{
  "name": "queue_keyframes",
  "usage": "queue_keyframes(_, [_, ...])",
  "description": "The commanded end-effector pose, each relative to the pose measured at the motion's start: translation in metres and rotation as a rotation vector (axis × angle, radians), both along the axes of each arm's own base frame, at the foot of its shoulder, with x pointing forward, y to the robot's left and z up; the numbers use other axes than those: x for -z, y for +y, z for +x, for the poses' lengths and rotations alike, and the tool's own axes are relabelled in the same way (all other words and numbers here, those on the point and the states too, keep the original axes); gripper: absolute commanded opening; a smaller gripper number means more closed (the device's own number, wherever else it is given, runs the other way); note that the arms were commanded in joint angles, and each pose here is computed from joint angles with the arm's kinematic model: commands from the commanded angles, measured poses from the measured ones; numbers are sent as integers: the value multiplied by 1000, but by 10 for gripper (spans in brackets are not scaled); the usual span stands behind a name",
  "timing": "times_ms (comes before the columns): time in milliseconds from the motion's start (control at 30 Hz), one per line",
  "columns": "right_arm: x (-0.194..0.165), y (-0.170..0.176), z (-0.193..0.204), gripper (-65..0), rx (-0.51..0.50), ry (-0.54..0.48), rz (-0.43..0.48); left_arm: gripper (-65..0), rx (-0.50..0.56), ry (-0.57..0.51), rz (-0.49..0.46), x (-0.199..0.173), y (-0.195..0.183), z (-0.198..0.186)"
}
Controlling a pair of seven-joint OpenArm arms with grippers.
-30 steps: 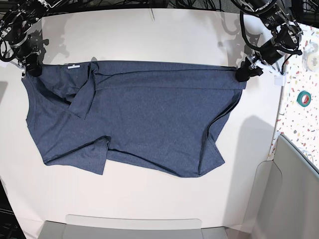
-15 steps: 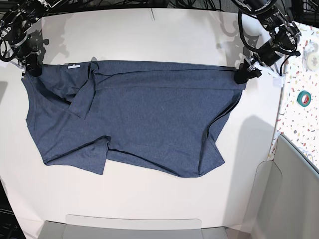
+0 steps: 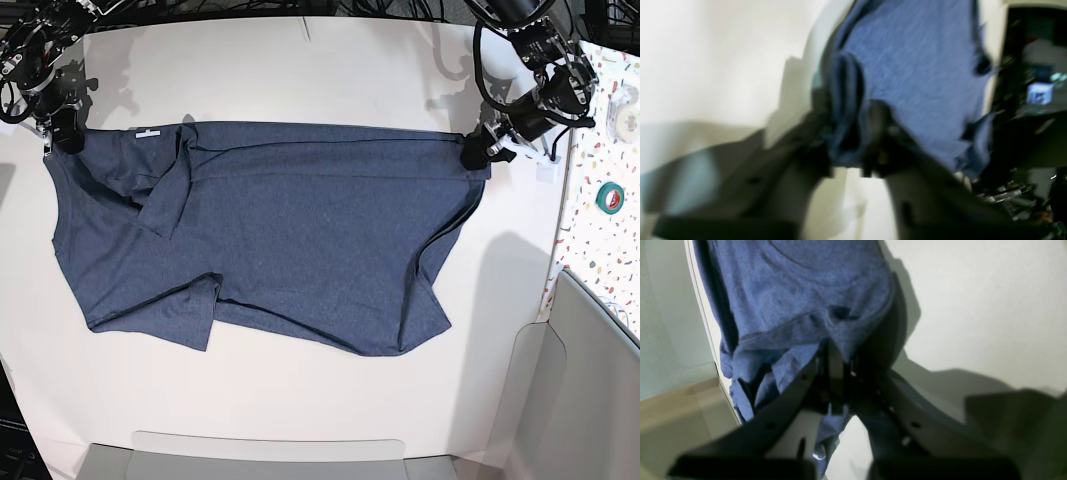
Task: Layout the t-shirt on the table in an organized manner, then fold the t-shirt properly
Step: 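Pull the t-shirt edge taut with both grippers and slide it upward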
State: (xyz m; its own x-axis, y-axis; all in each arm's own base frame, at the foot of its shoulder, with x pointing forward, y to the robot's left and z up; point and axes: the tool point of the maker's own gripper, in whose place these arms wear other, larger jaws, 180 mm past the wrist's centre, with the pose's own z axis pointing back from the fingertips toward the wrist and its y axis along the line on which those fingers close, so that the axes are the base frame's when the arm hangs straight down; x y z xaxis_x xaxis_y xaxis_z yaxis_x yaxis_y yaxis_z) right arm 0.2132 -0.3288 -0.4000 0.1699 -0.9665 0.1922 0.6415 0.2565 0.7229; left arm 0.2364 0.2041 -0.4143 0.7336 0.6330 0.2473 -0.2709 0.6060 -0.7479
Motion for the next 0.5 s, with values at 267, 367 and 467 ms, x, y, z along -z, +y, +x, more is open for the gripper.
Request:
queue_keyframes(267, [2,-10,-28,-645,-5,80,-36,-650,27,-29,80,-19,7,-1])
queue_keyframes(367, [-9,-12,-38,-650,-11,63,-60,-650,40,-34,132,-26,11,-12])
queue_keyframes(467, [-22,-12,-46,-650,-23,34,-67,-650,27,-30,175,-31,20,-26])
